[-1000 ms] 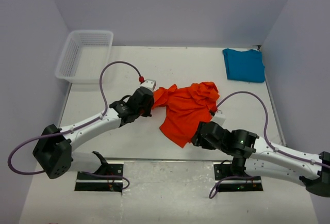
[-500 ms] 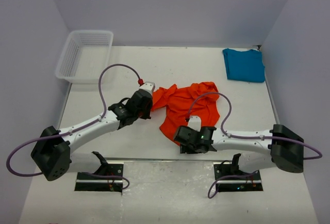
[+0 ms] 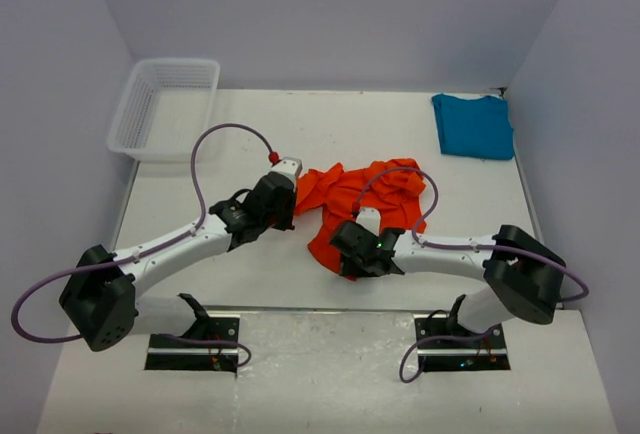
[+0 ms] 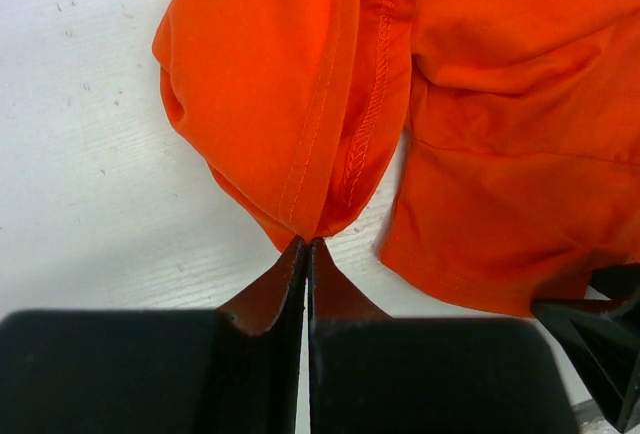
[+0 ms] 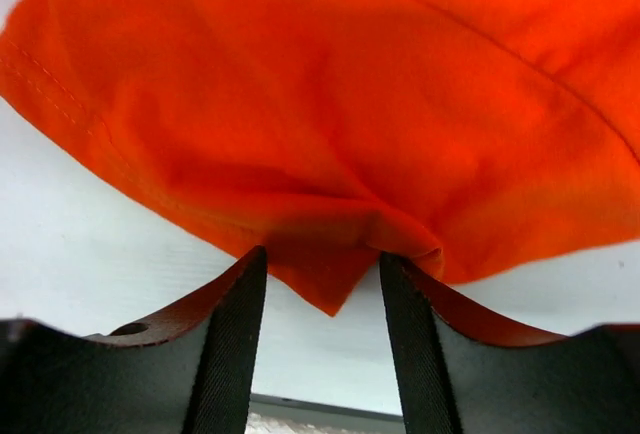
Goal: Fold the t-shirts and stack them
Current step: Flatten out the tshirt
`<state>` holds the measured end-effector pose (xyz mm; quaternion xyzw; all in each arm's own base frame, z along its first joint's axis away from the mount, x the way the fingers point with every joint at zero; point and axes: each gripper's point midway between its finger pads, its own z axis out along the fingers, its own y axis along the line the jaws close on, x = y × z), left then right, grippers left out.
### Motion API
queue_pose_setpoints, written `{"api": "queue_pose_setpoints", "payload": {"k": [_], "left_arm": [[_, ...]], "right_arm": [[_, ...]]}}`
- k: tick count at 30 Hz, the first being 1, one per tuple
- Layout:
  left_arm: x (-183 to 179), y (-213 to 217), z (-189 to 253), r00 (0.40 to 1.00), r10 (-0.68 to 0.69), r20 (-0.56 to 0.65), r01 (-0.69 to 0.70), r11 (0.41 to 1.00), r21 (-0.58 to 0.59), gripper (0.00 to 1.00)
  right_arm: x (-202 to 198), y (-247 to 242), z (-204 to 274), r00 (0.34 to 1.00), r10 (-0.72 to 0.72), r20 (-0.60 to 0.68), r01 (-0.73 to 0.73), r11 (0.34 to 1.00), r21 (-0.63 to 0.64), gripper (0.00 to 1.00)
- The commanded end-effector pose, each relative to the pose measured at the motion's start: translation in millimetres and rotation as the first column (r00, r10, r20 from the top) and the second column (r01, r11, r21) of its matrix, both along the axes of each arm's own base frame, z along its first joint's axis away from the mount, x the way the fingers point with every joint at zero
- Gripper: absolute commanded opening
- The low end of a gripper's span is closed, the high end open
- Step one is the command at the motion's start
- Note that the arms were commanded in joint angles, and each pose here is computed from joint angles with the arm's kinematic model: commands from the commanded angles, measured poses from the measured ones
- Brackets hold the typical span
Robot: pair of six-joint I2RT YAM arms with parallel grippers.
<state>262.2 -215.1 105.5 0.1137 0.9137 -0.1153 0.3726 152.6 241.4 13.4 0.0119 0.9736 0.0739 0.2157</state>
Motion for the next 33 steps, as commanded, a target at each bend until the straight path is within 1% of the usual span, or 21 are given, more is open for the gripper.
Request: {"api": "queue_pose_setpoints", "payload": {"k": [1, 4, 8, 12, 13, 15, 21, 22, 23, 26, 29, 30, 31, 33], "left_arm": [[3.0, -6.8, 19.8, 0.999, -0.005, 0.05, 0.008, 0.998, -0.057, 0.0], [3.4, -6.3, 30.7, 0.998, -0.003, 0.066, 0.008, 0.998, -0.068, 0.0], [3.6, -2.9, 38.5, 0.997, 0.003, 0.081, 0.002, 0.998, -0.064, 0.0], [3.6, -3.2, 43.6, 0.996, 0.003, 0.088, 0.004, 0.997, -0.072, 0.0], [3.7, -3.4, 44.4, 0.996, 0.004, 0.09, 0.003, 0.997, -0.075, 0.0], [3.2, -3.3, 45.2, 0.996, 0.003, 0.091, 0.004, 0.997, -0.078, 0.0], [0.6, -0.5, 44.7, 0.995, 0.005, 0.097, 0.003, 0.997, -0.083, 0.0], [0.2, 0.7, 43.0, 0.995, 0.007, 0.096, 0.001, 0.997, -0.082, 0.0], [0.0, 1.2, 43.0, 0.995, 0.008, 0.098, 0.0, 0.997, -0.083, 0.0], [-0.4, 1.3, 41.5, 0.995, 0.006, 0.096, 0.002, 0.997, -0.081, 0.0], [-0.7, 0.2, 39.7, 0.996, 0.0, 0.091, 0.007, 0.997, -0.08, 0.0], [-0.4, 0.6, 40.2, 0.996, 0.002, 0.092, 0.005, 0.997, -0.078, 0.0], [0.0, 0.7, 42.2, 0.995, 0.003, 0.097, 0.005, 0.997, -0.08, 0.0], [-0.4, 1.7, 44.9, 0.995, 0.006, 0.099, 0.002, 0.997, -0.08, 0.0]], "right_arm": [[10.3, 10.8, -8.0, 1.0, 0.018, -0.008, -0.017, 0.999, 0.029, 0.5], [8.3, 16.2, -15.8, 0.999, 0.026, -0.036, -0.025, 0.999, 0.033, 0.43], [-2.5, 17.4, -27.9, 0.997, 0.014, -0.077, -0.011, 0.999, 0.042, 0.39], [-15.2, 13.5, -38.2, 0.994, 0.01, -0.104, -0.009, 1.0, 0.013, 0.38], [-17.6, 13.3, -39.5, 0.994, 0.003, -0.11, -0.002, 1.0, 0.01, 0.36], [-20.8, 7.9, -42.8, 0.993, -0.012, -0.117, 0.012, 1.0, -0.003, 0.3], [-24.6, -4.4, -44.9, 0.992, -0.056, -0.117, 0.053, 0.998, -0.028, 0.16], [-25.3, -6.1, -45.6, 0.991, -0.064, -0.118, 0.061, 0.998, -0.029, 0.1], [-25.4, -6.5, -45.3, 0.991, -0.067, -0.116, 0.064, 0.998, -0.028, 0.0], [-24.4, -8.4, -43.5, 0.992, -0.072, -0.107, 0.069, 0.997, -0.036, 0.0], [-15.6, -12.2, -27.8, 0.995, -0.082, -0.054, 0.079, 0.995, -0.058, 0.0], [-12.9, -14.4, -18.2, 0.996, -0.081, -0.04, 0.078, 0.994, -0.074, 0.0], [-4.4, -15.4, -2.4, 0.996, -0.084, 0.013, 0.084, 0.994, -0.065, 0.0], [3.2, -18.6, 24.6, 0.995, -0.077, 0.061, 0.082, 0.994, -0.074, 0.0]]}}
